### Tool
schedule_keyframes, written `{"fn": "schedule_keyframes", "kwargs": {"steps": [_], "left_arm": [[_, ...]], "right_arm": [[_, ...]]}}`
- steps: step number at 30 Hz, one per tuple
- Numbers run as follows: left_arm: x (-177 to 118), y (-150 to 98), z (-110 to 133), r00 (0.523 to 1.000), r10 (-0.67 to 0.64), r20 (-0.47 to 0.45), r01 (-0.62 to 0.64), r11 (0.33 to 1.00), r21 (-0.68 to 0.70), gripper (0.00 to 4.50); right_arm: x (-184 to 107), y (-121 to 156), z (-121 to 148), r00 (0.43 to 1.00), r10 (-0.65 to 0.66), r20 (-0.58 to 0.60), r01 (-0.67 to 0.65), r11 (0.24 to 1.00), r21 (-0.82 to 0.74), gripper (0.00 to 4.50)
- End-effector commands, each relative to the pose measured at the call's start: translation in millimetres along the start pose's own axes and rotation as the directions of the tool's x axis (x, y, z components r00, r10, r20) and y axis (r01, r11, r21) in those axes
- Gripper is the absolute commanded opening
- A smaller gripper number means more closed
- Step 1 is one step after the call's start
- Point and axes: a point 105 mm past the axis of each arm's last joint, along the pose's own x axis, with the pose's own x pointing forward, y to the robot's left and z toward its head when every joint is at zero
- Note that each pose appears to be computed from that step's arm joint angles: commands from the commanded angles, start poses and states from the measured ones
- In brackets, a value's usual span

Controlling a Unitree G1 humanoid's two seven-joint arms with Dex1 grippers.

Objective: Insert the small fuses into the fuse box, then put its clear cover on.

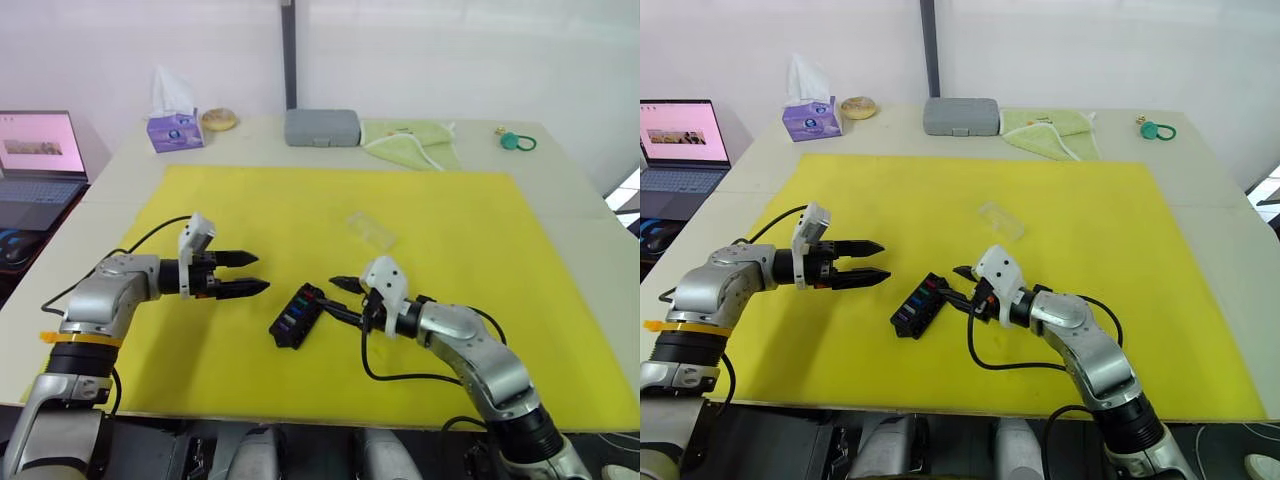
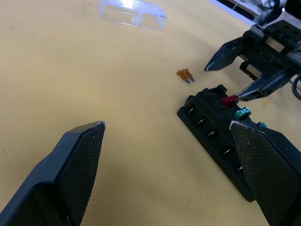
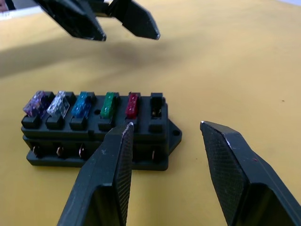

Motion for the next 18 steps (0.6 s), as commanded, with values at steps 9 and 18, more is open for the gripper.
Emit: {"fn": "schedule_keyframes", "kwargs": {"steps": [9, 18], "left_arm": [[-15, 5, 19, 0.999, 0.034, 0.023, -0.035, 0.998, 0.056, 4.50], [-11, 2, 14, 0.999, 0.029, 0.020, -0.030, 0.998, 0.050, 4.50]], "right_arm": [[-20, -27, -7, 0.990, -0.115, -0.077, 0.121, 0.990, 0.072, 2.41], [-15, -15, -11, 0.996, -0.012, -0.084, 0.049, 0.886, 0.462, 2.41]]}}
